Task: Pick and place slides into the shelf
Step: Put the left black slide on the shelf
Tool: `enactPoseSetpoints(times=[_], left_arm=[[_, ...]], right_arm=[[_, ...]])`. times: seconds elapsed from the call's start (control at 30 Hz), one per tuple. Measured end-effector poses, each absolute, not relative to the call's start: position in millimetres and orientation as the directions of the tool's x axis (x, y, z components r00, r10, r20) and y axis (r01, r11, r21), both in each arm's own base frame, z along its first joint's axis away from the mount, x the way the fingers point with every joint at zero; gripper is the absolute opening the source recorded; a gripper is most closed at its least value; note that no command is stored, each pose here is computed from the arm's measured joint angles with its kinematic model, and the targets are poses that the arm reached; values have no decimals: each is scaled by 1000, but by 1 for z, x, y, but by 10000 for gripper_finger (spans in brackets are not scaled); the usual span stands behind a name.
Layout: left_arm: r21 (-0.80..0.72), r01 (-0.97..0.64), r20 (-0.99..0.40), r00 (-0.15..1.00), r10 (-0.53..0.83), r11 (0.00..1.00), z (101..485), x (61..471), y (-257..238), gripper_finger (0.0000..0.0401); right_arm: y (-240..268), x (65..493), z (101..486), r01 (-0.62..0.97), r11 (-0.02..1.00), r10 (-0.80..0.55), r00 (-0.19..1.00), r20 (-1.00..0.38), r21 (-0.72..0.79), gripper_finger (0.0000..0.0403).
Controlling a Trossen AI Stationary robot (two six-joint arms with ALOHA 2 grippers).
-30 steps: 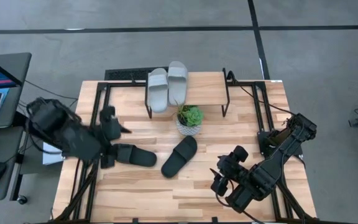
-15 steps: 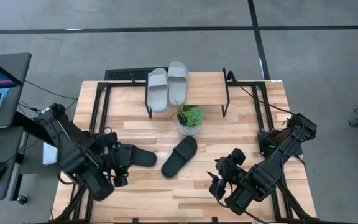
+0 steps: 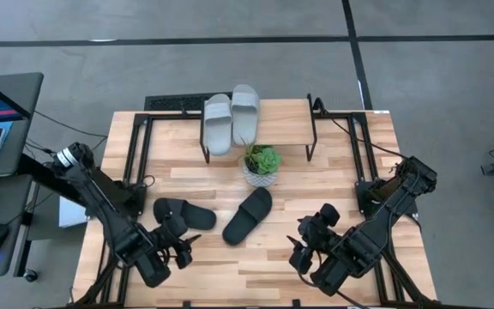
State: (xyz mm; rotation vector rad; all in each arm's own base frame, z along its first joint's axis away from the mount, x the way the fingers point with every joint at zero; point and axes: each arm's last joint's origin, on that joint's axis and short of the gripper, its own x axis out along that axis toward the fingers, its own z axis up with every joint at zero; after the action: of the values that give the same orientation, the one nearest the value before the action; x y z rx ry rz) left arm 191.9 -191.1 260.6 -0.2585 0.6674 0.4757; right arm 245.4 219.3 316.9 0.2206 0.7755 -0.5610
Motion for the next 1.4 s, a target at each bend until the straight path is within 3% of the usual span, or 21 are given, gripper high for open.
enactPoseSetpoints(times=[0.43,0.7,0.93,1.17,1.4], left_arm=[[-287,-575,-627,717,303,766,241,197,-192,212],[-398,-572,-601,753,268,717,245,215,-189,213],[-396,-595,-688,696,203,699,243,226,-178,213],[-301,-562,-780,610,140,770,238,231,-166,212],[-285,-667,-803,559,209,688,236,241,-143,212]], right_arm=[[204,230,316,528,810,-522,449,-725,-255,260],[204,230,315,366,848,-521,442,-730,-383,260],[203,229,317,257,853,-521,449,-726,-454,260],[194,230,323,136,843,-521,449,-726,-521,260],[188,235,323,105,832,-531,435,-727,-545,260]])
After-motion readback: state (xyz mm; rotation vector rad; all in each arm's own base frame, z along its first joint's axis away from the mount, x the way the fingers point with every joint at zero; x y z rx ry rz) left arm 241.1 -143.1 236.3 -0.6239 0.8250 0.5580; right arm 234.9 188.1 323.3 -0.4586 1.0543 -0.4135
